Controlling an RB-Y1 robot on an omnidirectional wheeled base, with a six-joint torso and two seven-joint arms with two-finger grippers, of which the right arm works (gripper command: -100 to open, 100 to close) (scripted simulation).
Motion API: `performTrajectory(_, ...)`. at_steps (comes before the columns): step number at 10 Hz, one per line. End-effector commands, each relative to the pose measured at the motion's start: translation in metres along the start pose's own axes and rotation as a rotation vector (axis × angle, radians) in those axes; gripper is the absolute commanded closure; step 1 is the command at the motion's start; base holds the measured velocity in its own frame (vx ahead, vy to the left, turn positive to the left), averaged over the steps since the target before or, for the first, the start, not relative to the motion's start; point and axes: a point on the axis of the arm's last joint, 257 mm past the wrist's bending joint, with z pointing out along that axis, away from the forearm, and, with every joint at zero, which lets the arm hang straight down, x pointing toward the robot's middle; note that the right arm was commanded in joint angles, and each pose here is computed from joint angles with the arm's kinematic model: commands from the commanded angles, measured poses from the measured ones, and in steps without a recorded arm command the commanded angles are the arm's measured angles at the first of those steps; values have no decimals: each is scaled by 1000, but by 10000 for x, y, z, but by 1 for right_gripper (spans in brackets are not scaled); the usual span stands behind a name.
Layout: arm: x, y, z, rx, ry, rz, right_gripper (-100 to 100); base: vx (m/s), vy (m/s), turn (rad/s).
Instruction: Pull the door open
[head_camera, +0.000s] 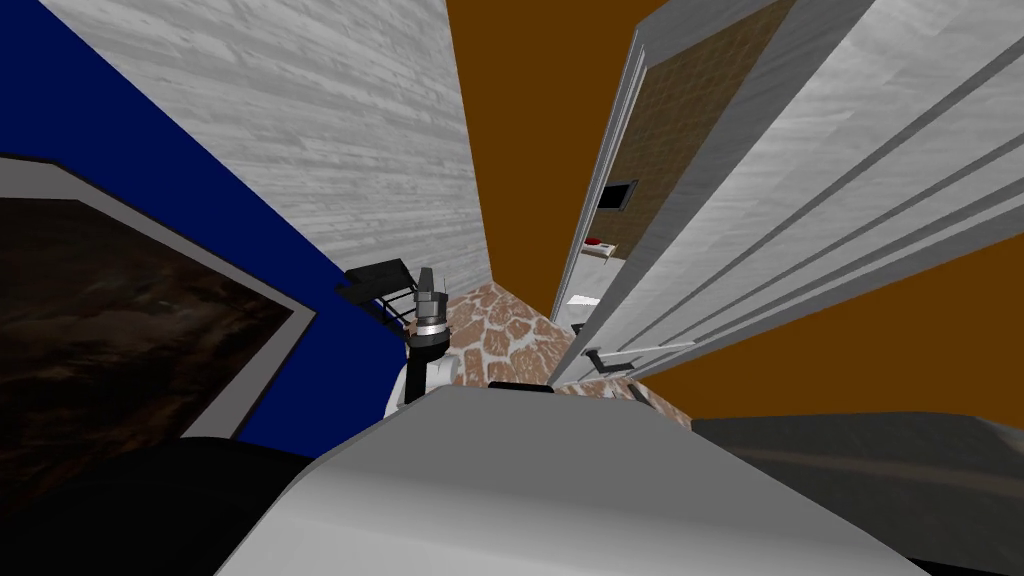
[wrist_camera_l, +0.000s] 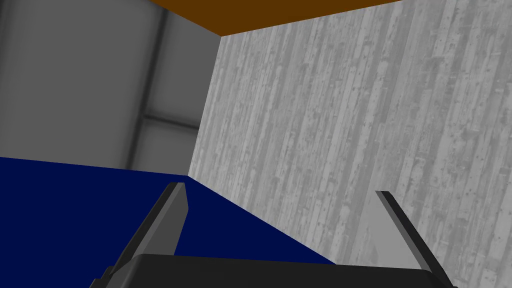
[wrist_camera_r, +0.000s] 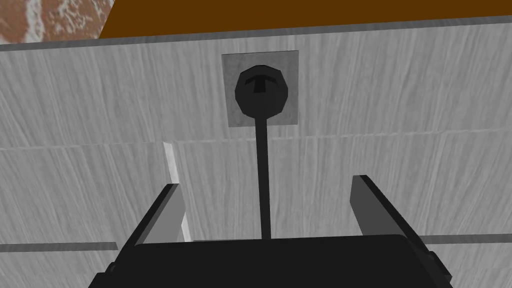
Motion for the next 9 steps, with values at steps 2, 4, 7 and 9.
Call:
performTrajectory(2,-195,22,142,-3,-45,3,-100,54,37,187)
performTrajectory(4,-235,23,177,-4,-55,1,-100,45,46,122)
performTrajectory(7,-235,23,177,-4,-55,1,100,-7,-7,-10)
performTrajectory(9,-235,23,177,-4,-55,1,100,0,0,0)
